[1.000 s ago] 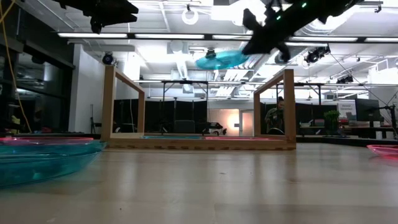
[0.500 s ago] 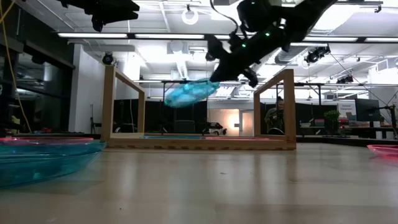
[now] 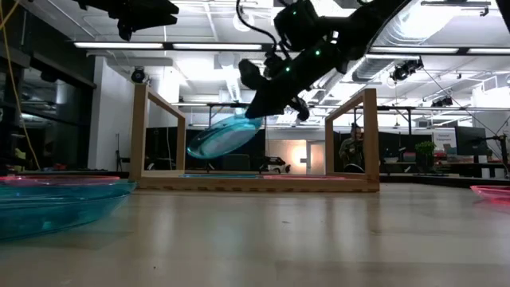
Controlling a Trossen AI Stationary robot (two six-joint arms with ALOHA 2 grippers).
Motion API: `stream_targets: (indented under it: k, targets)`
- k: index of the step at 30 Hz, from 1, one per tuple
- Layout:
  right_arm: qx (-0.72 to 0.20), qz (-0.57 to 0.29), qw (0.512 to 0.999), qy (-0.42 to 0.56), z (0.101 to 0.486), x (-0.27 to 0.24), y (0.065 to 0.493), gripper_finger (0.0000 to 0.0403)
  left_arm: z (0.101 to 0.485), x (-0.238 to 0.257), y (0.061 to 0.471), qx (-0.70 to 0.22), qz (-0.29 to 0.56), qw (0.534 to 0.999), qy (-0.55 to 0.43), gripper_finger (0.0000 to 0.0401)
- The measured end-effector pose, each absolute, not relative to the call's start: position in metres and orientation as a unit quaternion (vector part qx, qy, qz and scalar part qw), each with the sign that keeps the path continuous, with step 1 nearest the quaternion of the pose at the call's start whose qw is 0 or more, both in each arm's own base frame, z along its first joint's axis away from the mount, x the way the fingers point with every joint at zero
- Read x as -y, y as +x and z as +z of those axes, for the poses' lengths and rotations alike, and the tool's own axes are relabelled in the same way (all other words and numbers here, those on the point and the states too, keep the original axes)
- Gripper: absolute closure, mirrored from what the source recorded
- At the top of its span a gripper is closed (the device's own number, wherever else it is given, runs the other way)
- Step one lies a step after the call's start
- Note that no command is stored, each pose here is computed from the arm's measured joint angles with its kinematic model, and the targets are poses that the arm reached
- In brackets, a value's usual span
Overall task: Place and stack plates onto a shelf
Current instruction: Stack the blue plate on top of the blue plate on the shelf
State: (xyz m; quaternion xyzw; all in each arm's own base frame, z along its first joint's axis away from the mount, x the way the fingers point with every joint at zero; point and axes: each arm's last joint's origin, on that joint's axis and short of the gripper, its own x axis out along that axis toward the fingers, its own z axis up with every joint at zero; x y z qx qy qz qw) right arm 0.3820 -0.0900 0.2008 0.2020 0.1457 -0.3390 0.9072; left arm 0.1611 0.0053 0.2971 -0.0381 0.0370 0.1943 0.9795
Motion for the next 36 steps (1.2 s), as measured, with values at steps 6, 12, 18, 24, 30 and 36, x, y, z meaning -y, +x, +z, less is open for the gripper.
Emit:
stream_targets:
  k: [6, 12, 18, 24, 30, 36]
  targets:
    - [-0.161, -0.353, 0.899, 0.203, 0.186, 0.092, 0.385, 0.0403, 0.297, -0.005, 0.161, -0.037, 0.194, 0.980, -0.038, 0.0274]
    - [-0.154, -0.374, 0.889, 0.213, 0.180, 0.093, 0.386, 0.0403, 0.297, -0.005, 0.161, -0.035, 0.194, 0.980, -0.039, 0.0274]
    - [-0.157, -0.371, 0.890, 0.214, 0.180, 0.093, 0.386, 0.0402, 0.297, -0.005, 0.161, -0.035, 0.194, 0.980, -0.038, 0.0274]
    - [-0.157, -0.351, 0.893, 0.235, 0.180, 0.094, 0.386, 0.0359, 0.298, -0.005, 0.161, -0.035, 0.194, 0.980, -0.039, 0.0274]
    - [-0.167, -0.331, 0.900, 0.230, 0.180, 0.093, 0.387, 0.0274, 0.298, -0.005, 0.161, -0.031, 0.194, 0.980, -0.034, 0.0274]
    - [-0.182, -0.318, 0.915, 0.169, 0.187, 0.092, 0.385, 0.0221, 0.298, -0.005, 0.161, -0.031, 0.194, 0.980, -0.032, 0.0274]
